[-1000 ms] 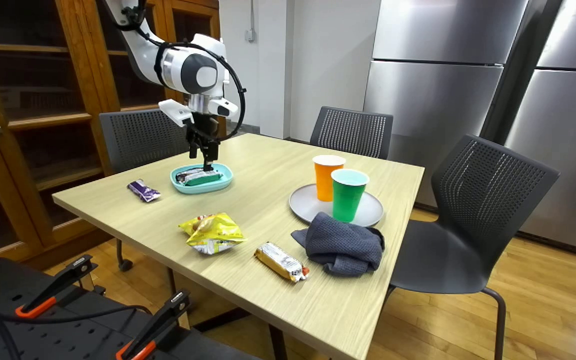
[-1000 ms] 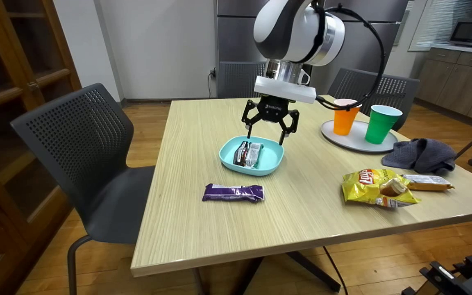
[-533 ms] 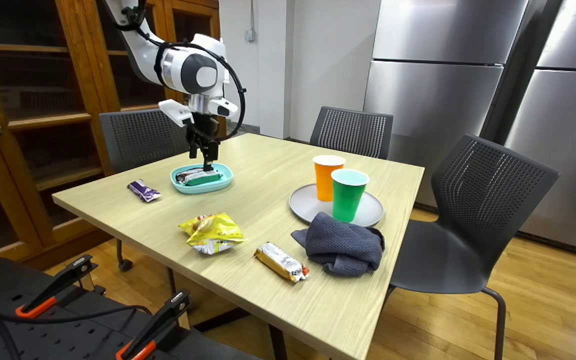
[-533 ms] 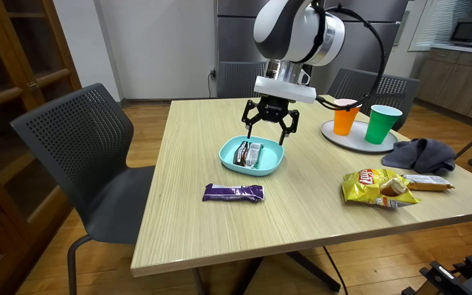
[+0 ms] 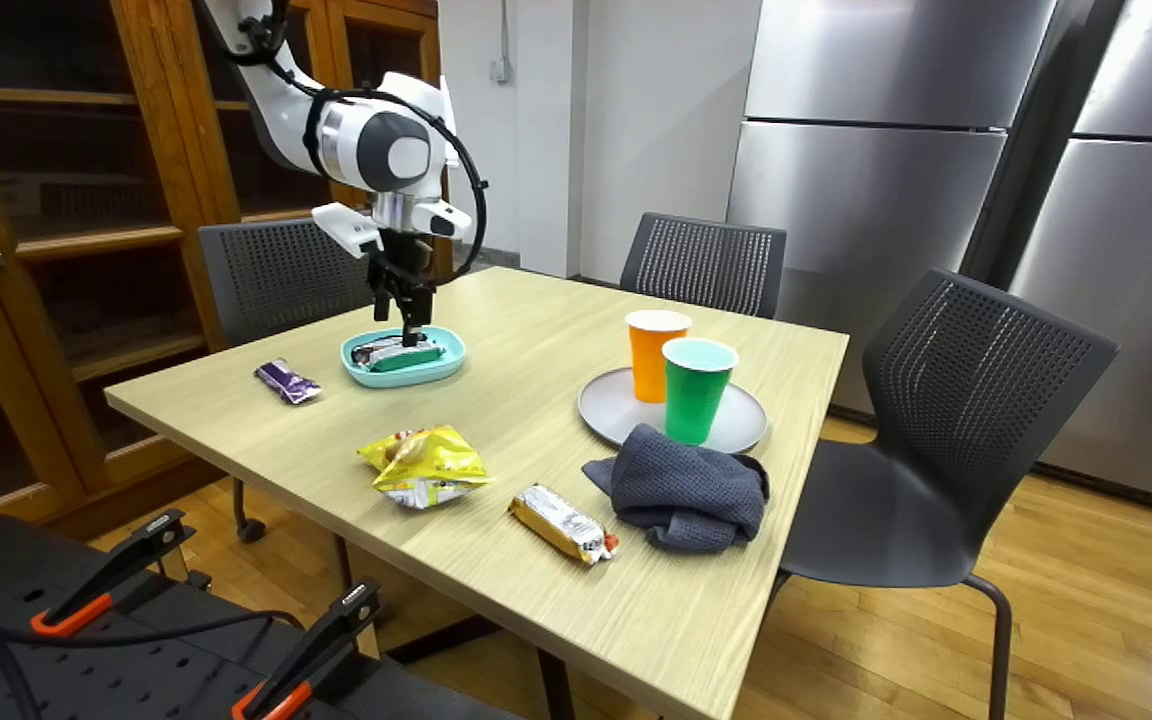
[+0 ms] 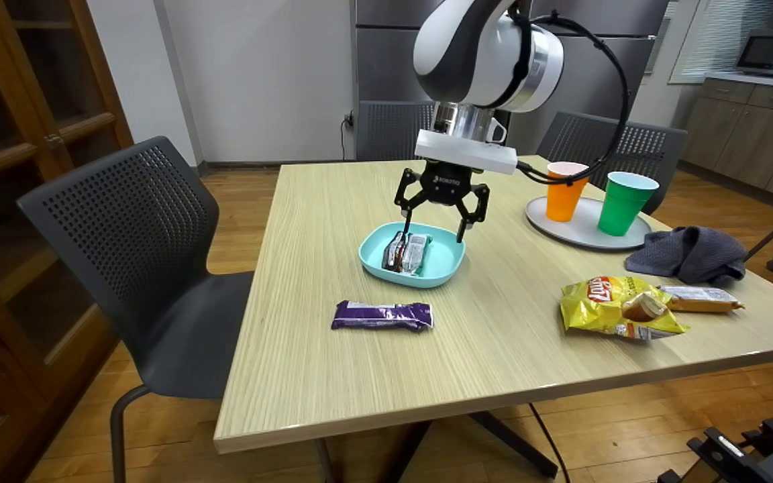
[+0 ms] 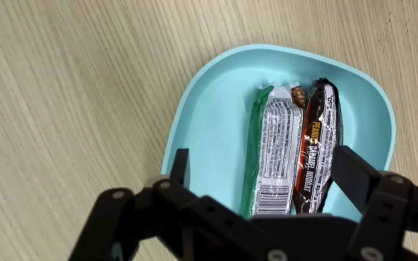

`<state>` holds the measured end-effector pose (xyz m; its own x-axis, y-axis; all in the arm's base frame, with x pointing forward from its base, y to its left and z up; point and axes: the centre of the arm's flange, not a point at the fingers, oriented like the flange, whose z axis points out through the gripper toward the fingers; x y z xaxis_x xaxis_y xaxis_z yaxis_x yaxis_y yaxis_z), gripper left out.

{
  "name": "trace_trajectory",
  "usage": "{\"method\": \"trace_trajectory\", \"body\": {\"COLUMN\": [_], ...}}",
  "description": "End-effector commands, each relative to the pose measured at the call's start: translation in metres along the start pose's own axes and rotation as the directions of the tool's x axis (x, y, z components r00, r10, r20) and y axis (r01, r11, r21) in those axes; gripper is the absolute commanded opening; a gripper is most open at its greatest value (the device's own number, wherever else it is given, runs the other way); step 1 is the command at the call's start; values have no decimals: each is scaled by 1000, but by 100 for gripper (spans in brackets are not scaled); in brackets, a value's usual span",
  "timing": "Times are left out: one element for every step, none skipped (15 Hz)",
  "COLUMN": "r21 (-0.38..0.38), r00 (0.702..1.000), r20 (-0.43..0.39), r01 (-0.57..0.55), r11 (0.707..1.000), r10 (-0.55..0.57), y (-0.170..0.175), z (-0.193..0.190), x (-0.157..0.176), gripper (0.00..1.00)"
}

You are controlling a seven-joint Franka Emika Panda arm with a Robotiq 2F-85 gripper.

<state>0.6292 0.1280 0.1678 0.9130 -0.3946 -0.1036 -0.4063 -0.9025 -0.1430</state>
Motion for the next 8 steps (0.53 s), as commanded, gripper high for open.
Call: {"method": "trace_trajectory", "body": {"r21": [-13, -22, -32, -44, -55, -65, -74, -77], "r00": [997, 995, 992, 986, 980, 970, 961, 949], "r20": [-12, -12, -17, -20, -26, -32, -40, -46], "r01": [75, 96, 126, 164, 198, 238, 272, 309], "r11": [997, 995, 992, 985, 979, 969, 960, 948], "r10": [-75, -96, -126, -165, -200, -241, -275, -313], "y": [-1, -3, -4, -5, -7, -9, -11, -14], "z": [-1, 1, 3, 5, 7, 8, 9, 7], "x": [-30, -37, -45, -53, -59, -66, -72, -78], "gripper": [100, 100, 100, 100, 100, 100, 100, 100]}}
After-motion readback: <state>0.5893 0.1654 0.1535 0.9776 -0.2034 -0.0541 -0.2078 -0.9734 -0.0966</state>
